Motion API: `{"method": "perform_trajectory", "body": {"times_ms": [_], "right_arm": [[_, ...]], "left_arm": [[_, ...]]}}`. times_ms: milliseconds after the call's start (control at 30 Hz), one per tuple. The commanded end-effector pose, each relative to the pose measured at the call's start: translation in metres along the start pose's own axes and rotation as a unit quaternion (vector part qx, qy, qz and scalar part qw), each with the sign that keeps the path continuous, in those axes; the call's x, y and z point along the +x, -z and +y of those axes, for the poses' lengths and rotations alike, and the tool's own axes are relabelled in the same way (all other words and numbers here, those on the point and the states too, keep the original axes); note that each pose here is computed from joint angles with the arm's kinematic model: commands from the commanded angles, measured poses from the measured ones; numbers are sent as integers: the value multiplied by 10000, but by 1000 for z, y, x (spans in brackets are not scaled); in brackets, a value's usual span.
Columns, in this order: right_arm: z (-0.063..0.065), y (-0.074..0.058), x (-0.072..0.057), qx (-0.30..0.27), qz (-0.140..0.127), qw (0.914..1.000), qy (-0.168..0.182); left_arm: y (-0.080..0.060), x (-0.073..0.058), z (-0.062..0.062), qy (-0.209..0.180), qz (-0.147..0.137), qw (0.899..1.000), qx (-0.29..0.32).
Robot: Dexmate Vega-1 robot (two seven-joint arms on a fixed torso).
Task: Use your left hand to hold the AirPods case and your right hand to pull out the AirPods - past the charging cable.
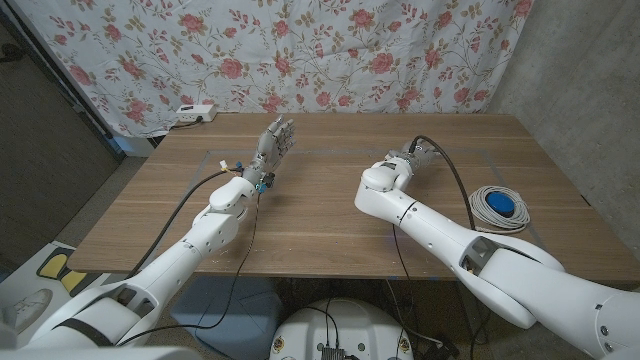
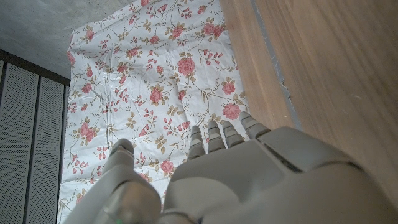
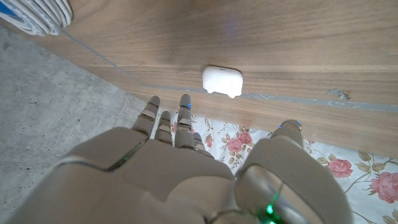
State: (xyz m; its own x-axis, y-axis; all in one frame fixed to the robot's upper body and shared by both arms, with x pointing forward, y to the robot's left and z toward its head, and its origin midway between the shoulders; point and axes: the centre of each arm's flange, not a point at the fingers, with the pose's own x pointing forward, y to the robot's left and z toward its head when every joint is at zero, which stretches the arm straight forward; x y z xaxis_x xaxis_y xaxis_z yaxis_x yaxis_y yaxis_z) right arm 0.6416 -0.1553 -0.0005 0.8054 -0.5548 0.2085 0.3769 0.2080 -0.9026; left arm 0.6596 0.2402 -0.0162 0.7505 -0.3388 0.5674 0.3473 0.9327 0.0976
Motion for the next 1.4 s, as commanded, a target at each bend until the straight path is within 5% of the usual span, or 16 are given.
{"method": "perform_trajectory", "body": {"times_ms": [33, 1400], "right_arm": [[6, -5, 4, -81, 49, 9999, -89], [20, -16, 18, -296, 364, 9988, -167]], "left_arm": [[1, 0, -1, 18, 10, 10000, -14], [3, 2, 3, 13, -19, 9999, -126]]}}
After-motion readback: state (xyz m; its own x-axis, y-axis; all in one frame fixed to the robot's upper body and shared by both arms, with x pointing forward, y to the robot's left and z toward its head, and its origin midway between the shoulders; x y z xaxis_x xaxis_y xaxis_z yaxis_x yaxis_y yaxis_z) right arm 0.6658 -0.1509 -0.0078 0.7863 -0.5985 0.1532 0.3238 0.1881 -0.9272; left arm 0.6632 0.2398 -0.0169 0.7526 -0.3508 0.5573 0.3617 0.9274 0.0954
